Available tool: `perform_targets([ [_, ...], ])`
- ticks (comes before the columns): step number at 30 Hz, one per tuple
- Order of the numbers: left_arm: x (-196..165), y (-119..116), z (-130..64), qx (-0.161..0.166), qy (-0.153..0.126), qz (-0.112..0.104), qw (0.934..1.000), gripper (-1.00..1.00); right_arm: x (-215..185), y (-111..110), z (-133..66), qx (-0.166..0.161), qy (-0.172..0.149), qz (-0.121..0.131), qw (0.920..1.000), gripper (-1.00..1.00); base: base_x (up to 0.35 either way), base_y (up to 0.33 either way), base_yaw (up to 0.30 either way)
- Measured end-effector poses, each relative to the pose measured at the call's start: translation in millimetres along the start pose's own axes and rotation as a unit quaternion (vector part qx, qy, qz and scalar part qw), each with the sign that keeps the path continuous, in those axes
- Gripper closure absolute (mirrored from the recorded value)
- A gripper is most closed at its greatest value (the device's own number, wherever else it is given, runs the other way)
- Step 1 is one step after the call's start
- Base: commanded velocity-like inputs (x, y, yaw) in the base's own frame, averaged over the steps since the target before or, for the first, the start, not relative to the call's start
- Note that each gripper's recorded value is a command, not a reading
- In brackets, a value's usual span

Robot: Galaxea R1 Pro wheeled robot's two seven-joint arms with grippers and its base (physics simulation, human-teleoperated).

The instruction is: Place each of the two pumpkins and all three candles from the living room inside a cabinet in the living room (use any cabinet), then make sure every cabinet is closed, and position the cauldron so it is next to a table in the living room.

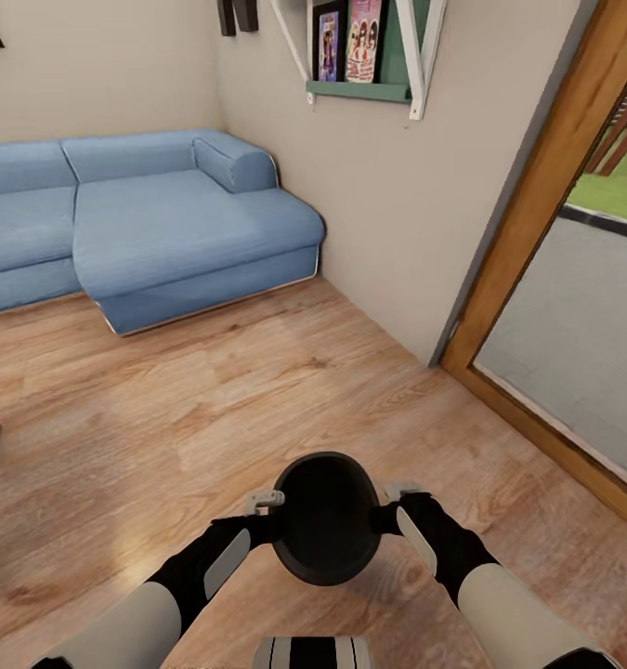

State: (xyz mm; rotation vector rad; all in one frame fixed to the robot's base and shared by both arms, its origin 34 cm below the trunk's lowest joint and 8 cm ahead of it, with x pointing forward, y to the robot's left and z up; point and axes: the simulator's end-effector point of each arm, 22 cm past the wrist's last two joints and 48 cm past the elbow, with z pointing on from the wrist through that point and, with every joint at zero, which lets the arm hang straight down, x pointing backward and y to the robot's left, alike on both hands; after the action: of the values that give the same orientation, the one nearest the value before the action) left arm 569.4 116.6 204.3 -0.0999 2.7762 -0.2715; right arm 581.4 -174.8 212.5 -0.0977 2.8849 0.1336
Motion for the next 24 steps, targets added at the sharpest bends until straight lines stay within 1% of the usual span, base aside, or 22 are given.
perform_targets([
  [3, 0.0, -0.1, 0.0, 0.000, 0.000, 0.000, 1.0000, 1.00, -0.1, -0.1, 0.0, 0.000, 0.000, 0.000, 1.0000, 1.00, 0.000, 0.000, 0.024],
  [4, 1.7, 1.7, -0.8, 0.000, 0.001, -0.001, 1.0000, 1.00, 1.3, 1.9, -0.2, 0.002, 0.001, -0.006, 1.0000, 1.00, 0.000, 0.000, 0.000],
  [6, 2.2, 3.7, -2.6, -0.002, 0.000, -0.002, 1.0000, 1.00, 2.5, 4.0, 0.4, -0.003, 0.000, -0.002, 1.0000, 1.00, 0.000, 0.000, 0.000],
  [10, 4.2, 4.7, -3.7, -0.005, -0.004, -0.006, 1.0000, 1.00, 2.4, 5.1, 0.3, -0.003, -0.003, -0.006, 1.0000, 1.00, 0.000, 0.000, 0.000],
  [24, 2.9, 4.2, -3.4, -0.005, -0.002, -0.003, 1.0000, 1.00, 2.6, 4.6, 0.5, -0.002, -0.002, -0.004, 1.0000, 1.00, 0.000, 0.000, 0.000],
])
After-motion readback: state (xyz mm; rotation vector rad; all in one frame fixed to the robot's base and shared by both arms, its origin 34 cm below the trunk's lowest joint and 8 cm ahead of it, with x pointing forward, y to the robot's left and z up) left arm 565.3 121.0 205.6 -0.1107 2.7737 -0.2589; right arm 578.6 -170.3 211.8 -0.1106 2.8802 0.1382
